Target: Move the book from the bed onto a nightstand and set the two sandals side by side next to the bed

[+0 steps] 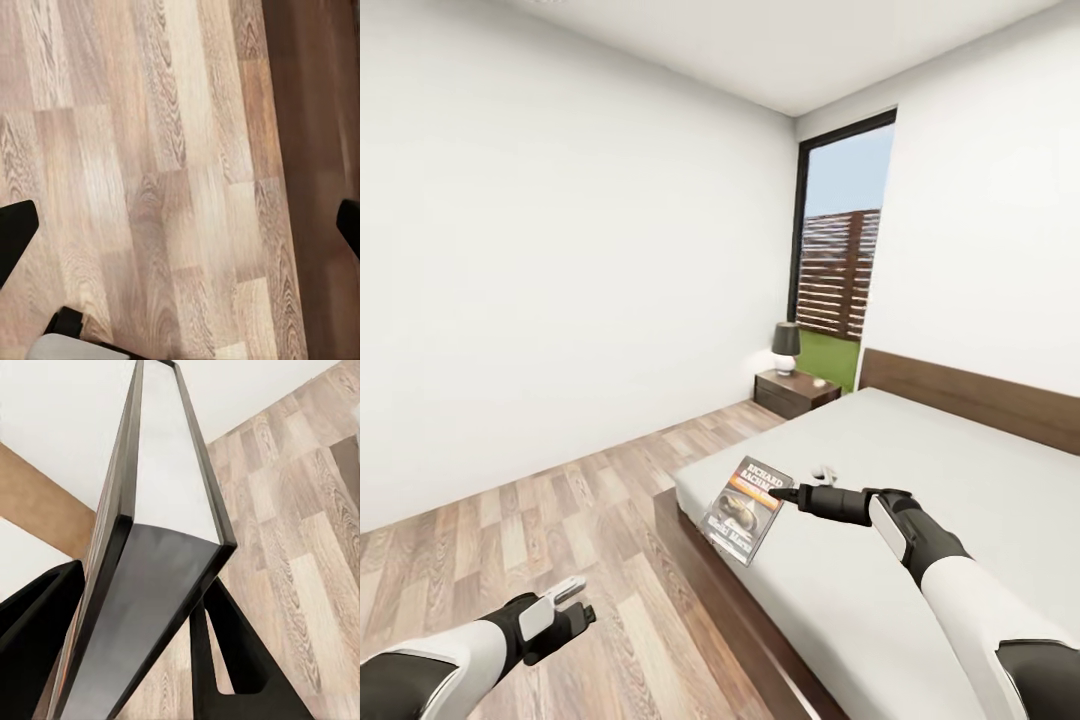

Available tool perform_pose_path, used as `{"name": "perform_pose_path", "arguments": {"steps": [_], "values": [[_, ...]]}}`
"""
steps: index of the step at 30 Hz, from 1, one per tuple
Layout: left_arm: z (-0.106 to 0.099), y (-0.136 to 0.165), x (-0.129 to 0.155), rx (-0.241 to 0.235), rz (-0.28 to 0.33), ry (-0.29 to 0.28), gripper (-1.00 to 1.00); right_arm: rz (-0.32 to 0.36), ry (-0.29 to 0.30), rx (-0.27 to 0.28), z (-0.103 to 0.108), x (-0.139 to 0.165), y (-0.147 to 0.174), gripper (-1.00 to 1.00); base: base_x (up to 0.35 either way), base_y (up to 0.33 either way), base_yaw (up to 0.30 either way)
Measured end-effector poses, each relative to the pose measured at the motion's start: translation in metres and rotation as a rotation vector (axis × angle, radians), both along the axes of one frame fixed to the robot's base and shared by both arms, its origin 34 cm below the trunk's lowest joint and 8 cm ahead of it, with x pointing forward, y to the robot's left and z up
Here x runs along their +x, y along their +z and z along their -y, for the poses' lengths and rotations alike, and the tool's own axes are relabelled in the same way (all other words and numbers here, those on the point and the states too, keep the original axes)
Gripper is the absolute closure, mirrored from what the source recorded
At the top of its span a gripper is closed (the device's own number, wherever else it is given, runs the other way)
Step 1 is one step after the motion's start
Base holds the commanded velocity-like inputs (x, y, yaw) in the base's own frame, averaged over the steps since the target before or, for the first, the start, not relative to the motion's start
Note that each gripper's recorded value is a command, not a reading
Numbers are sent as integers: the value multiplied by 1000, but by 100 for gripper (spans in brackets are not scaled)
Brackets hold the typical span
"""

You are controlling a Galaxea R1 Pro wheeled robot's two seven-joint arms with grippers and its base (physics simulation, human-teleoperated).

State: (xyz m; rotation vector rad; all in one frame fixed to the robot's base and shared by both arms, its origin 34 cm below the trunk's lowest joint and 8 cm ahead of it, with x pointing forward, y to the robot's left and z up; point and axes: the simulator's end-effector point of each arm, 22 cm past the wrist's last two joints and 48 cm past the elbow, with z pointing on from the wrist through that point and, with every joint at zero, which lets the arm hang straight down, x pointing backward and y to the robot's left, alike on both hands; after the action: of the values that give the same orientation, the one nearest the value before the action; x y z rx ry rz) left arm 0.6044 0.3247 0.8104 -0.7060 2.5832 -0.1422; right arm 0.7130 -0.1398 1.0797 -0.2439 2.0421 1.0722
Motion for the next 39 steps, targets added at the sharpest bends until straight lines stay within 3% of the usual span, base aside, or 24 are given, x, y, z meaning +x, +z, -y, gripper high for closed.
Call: {"name": "perform_pose_path", "arguments": {"steps": [18, 27, 39], "values": [[16, -1, 1, -14, 1, -14, -100, -25, -4, 0, 1, -3, -9, 100, 120, 305, 298], [29, -2, 2, -26, 1, -26, -100, -28, -5, 4, 1, -3, -10, 100, 34, 46, 247], [31, 2, 0, -28, 3, -28, -100, -29, -5, 4, 1, -5, -7, 100, 1, 1, 22]]}}
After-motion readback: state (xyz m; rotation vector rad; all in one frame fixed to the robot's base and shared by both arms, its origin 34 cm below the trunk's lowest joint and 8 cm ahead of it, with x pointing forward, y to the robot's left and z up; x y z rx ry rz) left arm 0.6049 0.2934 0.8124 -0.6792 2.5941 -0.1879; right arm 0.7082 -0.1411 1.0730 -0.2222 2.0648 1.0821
